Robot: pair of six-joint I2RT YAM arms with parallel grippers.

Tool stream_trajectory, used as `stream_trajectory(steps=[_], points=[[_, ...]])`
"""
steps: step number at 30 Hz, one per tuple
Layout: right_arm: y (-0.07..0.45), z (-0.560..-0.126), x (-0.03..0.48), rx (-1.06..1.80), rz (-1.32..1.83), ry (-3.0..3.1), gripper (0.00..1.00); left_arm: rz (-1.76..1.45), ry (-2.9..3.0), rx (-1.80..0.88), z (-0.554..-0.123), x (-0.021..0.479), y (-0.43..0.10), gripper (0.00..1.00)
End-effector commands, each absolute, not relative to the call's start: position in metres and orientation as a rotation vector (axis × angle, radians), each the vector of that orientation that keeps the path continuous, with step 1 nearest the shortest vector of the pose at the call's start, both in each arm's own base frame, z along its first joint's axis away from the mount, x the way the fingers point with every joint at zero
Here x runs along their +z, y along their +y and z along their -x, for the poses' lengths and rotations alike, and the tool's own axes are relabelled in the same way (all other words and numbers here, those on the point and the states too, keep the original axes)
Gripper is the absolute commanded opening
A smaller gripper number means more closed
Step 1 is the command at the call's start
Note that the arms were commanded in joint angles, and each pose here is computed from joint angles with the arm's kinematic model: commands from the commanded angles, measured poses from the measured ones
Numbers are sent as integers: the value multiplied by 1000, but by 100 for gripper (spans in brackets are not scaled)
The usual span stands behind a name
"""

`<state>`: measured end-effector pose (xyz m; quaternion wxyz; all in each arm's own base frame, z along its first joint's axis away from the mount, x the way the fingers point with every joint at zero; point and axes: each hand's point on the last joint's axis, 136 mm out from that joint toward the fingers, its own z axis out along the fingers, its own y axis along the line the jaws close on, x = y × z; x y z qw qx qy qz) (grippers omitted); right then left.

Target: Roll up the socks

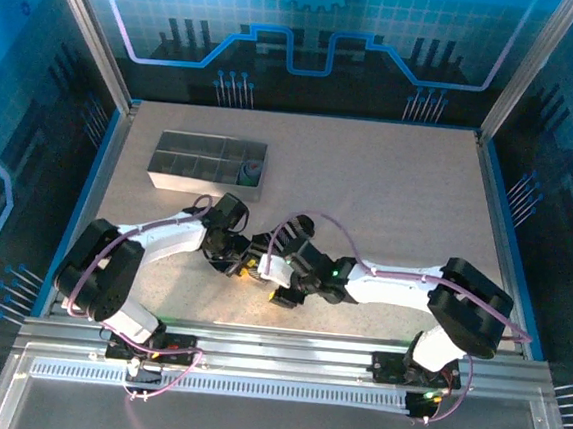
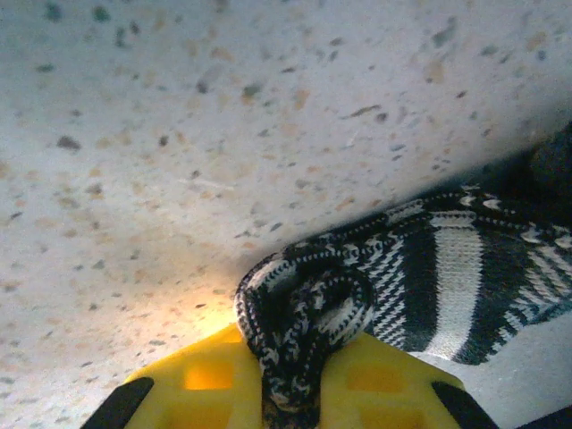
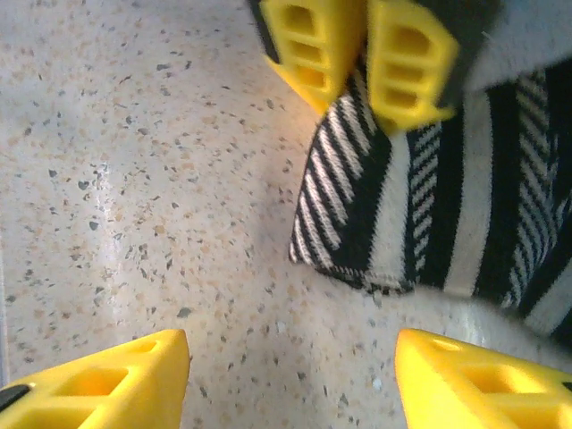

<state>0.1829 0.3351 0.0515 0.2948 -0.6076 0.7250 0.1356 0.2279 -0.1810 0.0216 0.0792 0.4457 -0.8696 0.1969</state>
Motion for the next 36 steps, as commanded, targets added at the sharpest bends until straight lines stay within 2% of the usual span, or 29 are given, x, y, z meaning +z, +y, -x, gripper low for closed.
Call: stream_trajectory(steps=[1, 9, 15, 18, 22, 23, 24, 29, 32, 36], points=[[348, -214, 67, 78, 1581, 1747, 62, -1345, -2489, 278, -184, 9, -159, 0], [381, -205, 52, -7, 1670, 1661, 58, -1339, -2454, 274, -191, 9, -167, 0], [389, -213, 42, -33, 1674, 1697, 50, -1336, -2452, 294, -197, 10, -170, 0], [382, -222, 29, -81, 1657, 1759, 36, -1335, -2458, 315, -198, 13, -171, 0], [373, -222, 17, -50, 1665, 1853, 7, -1354, -2464, 366, -201, 22, -171, 0], [372, -219, 16, -25, 1672, 1870, 1, -1359, -2469, 387, -202, 25, -171, 2], [369, -216, 13, 6, 1677, 1900, 0, -1373, -2473, 415, -205, 29, -170, 11], [355, -198, -4, 240, 1673, 2091, 0, -1463, -2464, 522, -208, 48, -158, 60], [353, -190, -8, 408, 1647, 2184, 0, -1532, -2455, 588, -211, 57, -147, 73], [350, -186, -11, 558, 1606, 2281, 0, -1585, -2457, 659, -212, 63, -137, 75]])
